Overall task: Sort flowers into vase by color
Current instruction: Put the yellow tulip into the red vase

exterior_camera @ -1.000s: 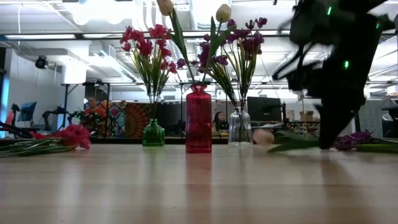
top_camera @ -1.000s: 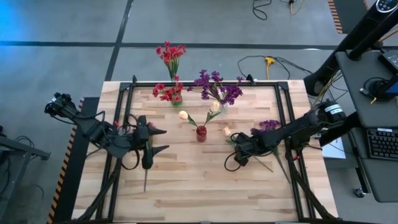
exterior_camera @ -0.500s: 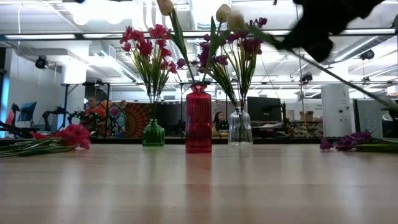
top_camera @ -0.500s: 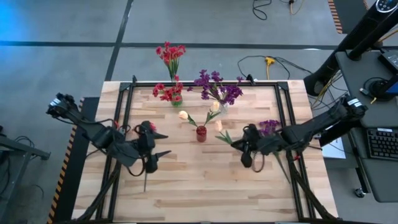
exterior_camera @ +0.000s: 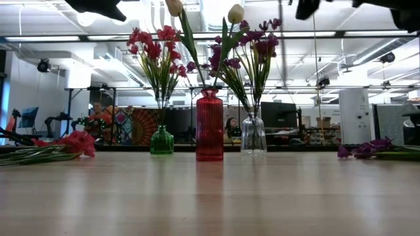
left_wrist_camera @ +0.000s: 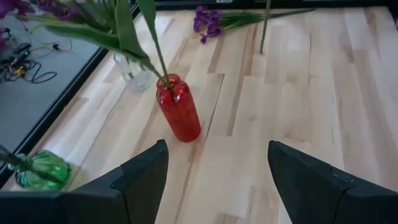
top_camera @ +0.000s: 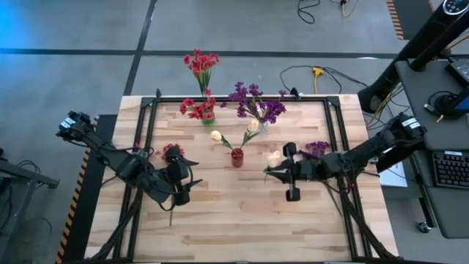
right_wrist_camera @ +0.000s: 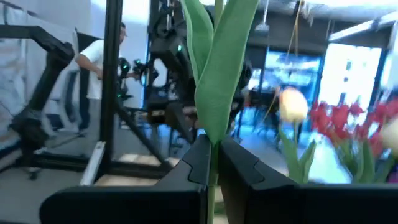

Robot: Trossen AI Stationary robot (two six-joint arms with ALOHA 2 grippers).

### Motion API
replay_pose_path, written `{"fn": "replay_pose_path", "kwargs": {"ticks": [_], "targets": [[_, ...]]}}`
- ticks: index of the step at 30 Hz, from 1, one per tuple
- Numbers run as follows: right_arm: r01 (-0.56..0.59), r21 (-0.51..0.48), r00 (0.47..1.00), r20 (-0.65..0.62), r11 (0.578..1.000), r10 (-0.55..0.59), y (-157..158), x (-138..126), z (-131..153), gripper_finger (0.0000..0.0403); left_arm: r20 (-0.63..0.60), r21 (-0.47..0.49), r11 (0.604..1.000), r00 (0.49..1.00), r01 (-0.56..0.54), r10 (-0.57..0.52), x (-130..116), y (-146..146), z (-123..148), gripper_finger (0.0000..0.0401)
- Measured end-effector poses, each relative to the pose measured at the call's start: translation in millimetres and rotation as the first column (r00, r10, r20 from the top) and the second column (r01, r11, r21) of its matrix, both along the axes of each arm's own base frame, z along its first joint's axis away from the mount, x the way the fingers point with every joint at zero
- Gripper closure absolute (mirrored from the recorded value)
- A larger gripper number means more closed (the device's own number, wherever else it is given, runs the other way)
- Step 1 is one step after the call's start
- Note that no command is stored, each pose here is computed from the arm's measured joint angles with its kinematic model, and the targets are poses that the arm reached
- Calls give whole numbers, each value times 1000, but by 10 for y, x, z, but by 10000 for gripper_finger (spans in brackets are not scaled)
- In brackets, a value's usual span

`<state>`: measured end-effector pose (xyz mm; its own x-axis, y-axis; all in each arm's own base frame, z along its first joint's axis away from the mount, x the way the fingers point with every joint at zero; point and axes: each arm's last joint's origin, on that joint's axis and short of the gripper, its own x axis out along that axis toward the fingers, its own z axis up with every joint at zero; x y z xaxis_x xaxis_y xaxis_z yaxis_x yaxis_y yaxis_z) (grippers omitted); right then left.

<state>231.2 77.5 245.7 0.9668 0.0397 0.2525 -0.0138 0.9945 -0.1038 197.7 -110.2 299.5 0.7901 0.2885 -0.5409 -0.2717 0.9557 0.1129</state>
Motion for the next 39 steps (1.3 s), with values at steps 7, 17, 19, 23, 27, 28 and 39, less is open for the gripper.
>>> {"fn": "replay_pose_path", "kwargs": {"ticks": [7, 17, 19, 23, 27, 28, 39], "targets": [[49, -104, 998, 44, 993, -44, -26, 295, 136, 390, -23, 11, 997, 996, -80, 81, -64, 58, -32, 144], [-73, -142, 991, 101, 987, 88, -295, 614, 293, 390, -72, -3, 985, 982, -175, 174, -145, 118, -94, 144], [-76, -133, 990, 109, 988, 91, -363, 659, 307, 390, -72, -3, 985, 982, -175, 174, -145, 118, -94, 144], [-42, -138, 990, 131, 990, 60, -451, 723, 293, 390, -77, 2, 985, 982, -175, 175, -150, 122, -98, 144], [-7, -168, 984, 172, 986, 36, -493, 757, 262, 390, -75, -3, 984, 981, -178, 177, -150, 121, -97, 144], [3, -180, 983, 180, 984, 29, -501, 763, 256, 390, -75, -4, 984, 981, -179, 178, -150, 121, -97, 144], [66, -204, 984, 175, 977, -30, -637, 875, 172, 390, -78, -1, 984, 981, -179, 178, -153, 123, -99, 144]]}}
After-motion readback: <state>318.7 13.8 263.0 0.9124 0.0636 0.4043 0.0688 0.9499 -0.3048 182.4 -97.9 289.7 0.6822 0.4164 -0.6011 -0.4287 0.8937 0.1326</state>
